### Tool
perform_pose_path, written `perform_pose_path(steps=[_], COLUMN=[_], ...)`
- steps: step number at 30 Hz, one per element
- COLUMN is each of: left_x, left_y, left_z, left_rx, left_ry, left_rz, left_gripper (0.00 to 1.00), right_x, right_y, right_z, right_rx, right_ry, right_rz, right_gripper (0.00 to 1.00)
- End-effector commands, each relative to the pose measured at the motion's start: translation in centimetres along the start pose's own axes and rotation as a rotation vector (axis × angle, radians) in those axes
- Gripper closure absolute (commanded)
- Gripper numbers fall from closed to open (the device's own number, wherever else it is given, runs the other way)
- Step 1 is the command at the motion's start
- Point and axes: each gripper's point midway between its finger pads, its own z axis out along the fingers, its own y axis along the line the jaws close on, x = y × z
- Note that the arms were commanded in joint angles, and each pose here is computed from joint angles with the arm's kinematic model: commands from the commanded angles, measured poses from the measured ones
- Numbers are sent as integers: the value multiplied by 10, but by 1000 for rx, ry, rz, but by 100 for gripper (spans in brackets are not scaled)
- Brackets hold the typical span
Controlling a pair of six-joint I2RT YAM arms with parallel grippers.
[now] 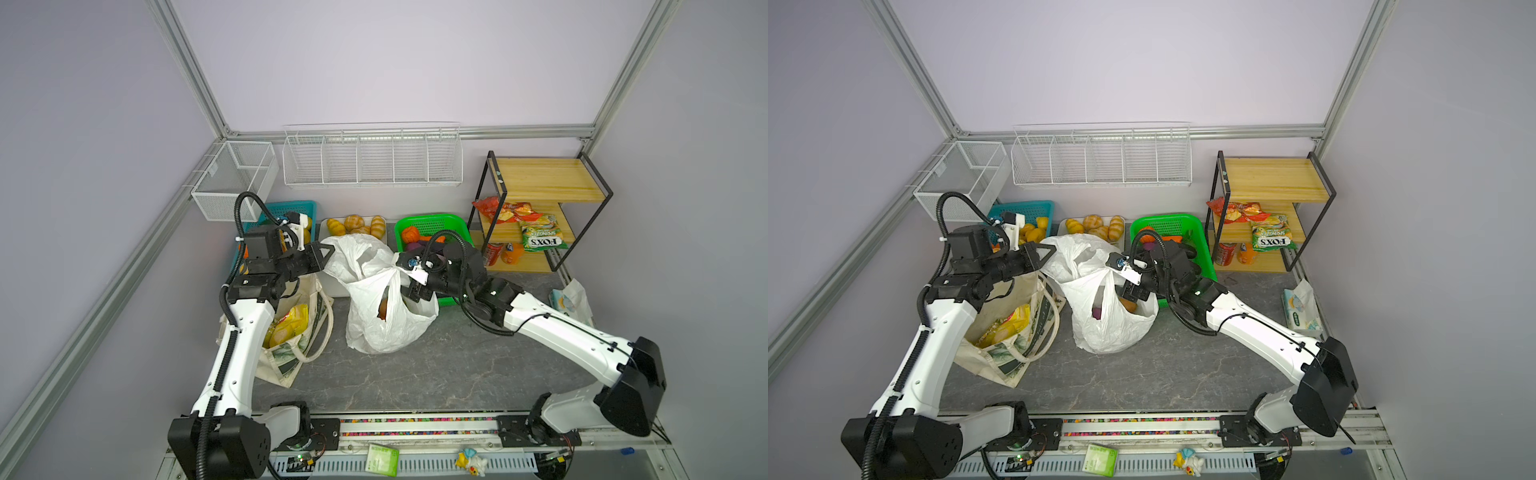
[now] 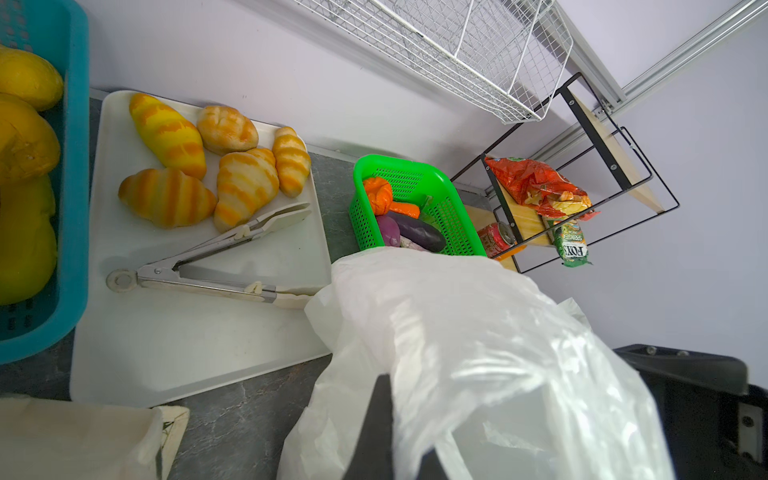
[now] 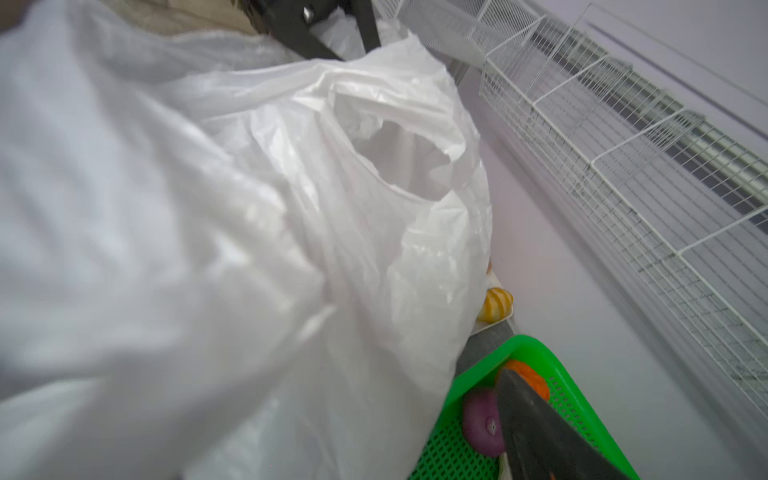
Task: Place the mixed food into the grocery bags and tie them
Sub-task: 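Grasp the bag's handle farthest from the left gripper with the right gripper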
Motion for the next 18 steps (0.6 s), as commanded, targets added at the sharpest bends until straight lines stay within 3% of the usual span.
perform_pose_path(steps=[1, 4, 12, 15, 18], left_x=[0, 0, 1, -7, -22], left_y=[1, 0, -3, -8, -24], left_z=[2, 3, 7, 1, -18], left_rx=[14, 18, 30, 18, -9], left_ry=[0, 1, 9, -20, -116], left_rz=[-8, -10, -18, -8, 50], left_gripper=[100, 100, 100, 77, 59], right_x=[-54, -60, -60, -43, -17], right_y=[-8, -10, -31, -64, -87], right_z=[-7, 0, -5, -17, -30], right_rx=[-5, -23, -127, -80, -18], right_ry=[-217, -244, -289, -273, -299], right_rz=[56, 155, 542, 821, 1054], right_gripper=[18, 26, 69, 91, 93])
